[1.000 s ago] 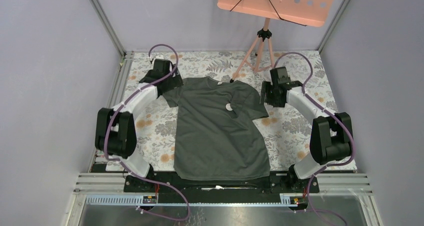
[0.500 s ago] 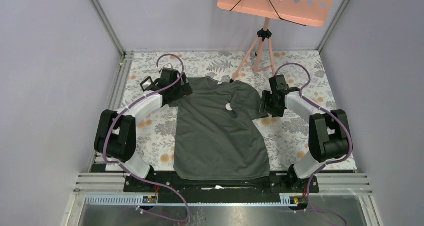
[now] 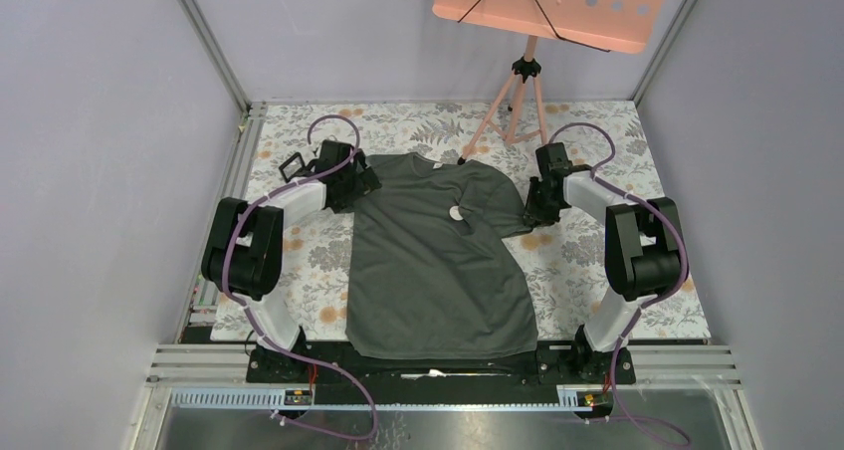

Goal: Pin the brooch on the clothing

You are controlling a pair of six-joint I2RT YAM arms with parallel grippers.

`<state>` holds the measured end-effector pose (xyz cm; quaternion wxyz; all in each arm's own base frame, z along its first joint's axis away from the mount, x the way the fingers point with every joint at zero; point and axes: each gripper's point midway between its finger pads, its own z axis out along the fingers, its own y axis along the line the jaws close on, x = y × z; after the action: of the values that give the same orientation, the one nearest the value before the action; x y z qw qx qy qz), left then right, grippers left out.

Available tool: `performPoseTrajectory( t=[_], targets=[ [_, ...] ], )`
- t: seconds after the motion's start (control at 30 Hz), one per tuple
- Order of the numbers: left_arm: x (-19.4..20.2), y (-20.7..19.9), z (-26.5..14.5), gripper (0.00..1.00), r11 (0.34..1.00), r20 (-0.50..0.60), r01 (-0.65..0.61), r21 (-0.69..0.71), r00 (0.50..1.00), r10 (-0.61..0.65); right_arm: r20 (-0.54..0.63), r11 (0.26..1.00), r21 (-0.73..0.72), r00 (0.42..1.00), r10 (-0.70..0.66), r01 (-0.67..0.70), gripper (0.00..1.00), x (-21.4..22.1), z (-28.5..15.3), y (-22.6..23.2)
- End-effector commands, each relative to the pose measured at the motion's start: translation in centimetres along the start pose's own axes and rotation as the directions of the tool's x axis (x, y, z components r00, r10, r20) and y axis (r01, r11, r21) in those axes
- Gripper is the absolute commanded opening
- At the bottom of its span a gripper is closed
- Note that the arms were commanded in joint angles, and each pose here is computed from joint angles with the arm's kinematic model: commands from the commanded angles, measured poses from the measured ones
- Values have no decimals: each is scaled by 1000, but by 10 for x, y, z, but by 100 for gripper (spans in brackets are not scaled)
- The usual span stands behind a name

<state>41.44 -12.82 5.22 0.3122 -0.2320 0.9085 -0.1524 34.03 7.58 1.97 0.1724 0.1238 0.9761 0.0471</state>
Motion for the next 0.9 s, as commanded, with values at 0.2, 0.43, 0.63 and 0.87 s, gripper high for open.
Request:
performPoseTrajectory(
  t=[0.2, 0.43, 0.63, 0.87],
  targets=[
    [-13, 7, 14, 97, 995, 2, 87, 40, 996, -87, 38, 999, 53, 999, 9, -11, 2, -23, -7, -16],
    [-17, 10, 14, 97, 995, 4, 94, 37, 996, -94, 88, 992, 109, 994, 58, -68, 0, -49, -23, -46],
    [-17, 10, 14, 97, 995, 2, 90, 37, 996, -91, 75, 987, 136, 995, 73, -82, 1, -64, -23, -63],
    [-28, 4, 4, 98, 999, 30, 7, 52, 1000, -9, 102, 988, 126, 992, 76, -88, 44, -78, -36, -68]
  ],
)
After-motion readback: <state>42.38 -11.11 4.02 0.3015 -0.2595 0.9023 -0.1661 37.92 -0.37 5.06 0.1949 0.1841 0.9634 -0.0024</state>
